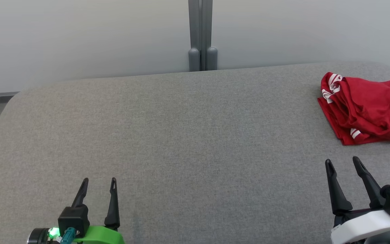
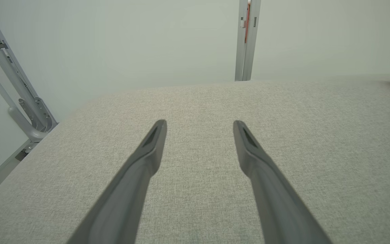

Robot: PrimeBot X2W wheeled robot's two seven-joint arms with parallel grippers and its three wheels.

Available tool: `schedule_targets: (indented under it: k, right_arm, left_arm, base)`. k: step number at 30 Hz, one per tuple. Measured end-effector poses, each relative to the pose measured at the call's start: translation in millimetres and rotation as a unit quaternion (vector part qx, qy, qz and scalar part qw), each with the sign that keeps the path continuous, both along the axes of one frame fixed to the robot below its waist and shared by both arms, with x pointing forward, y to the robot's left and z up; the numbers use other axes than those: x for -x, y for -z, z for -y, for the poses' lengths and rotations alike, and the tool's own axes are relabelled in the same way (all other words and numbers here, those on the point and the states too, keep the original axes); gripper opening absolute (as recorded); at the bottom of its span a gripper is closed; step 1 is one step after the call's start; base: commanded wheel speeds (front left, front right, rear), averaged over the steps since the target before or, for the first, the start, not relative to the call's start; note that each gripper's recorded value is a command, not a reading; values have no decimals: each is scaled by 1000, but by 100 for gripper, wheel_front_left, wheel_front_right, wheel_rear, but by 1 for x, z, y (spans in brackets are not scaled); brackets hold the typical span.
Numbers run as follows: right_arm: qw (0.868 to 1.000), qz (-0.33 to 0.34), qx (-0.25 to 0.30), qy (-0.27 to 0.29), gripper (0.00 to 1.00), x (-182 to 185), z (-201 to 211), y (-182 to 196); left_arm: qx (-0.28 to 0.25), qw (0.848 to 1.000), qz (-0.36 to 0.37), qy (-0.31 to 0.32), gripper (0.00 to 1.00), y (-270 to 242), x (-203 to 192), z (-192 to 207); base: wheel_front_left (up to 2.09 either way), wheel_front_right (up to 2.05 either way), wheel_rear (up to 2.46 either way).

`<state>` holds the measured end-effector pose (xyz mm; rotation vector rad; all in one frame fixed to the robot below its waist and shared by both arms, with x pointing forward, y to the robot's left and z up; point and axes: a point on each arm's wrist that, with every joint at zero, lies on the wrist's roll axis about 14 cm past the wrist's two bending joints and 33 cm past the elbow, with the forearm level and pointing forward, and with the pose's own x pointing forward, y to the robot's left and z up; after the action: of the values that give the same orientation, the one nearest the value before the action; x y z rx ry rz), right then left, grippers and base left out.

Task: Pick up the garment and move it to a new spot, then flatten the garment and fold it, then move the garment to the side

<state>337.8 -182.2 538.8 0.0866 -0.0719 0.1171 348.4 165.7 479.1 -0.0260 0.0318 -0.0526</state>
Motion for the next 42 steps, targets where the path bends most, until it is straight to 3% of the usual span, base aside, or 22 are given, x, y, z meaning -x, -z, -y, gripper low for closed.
schedule_targets:
  k: [2,3,6,21,42]
  right_arm:
    - [1000,0,-1,0,100,0,0,0]
    - [1000,-3,-2,0,0,0,0,2]
    - [1000,-15,-14,0,0,1,-2,10]
    - [987,-43,-156,8,0,-6,3,21]
    - [948,-58,-313,14,0,-19,8,25]
  left_arm:
    - [2,1000,0,2,100,0,0,1]
    - [3,1000,-3,3,0,2,1,2]
    - [11,1000,-20,1,0,11,4,3]
    - [155,985,-63,-39,0,20,0,-11]
    - [321,942,-78,-65,0,18,-9,-20]
  base:
    - [0,0,0]
    - [0,0,0]
    - [0,0,0]
    - [0,0,0]
    - [0,0,0]
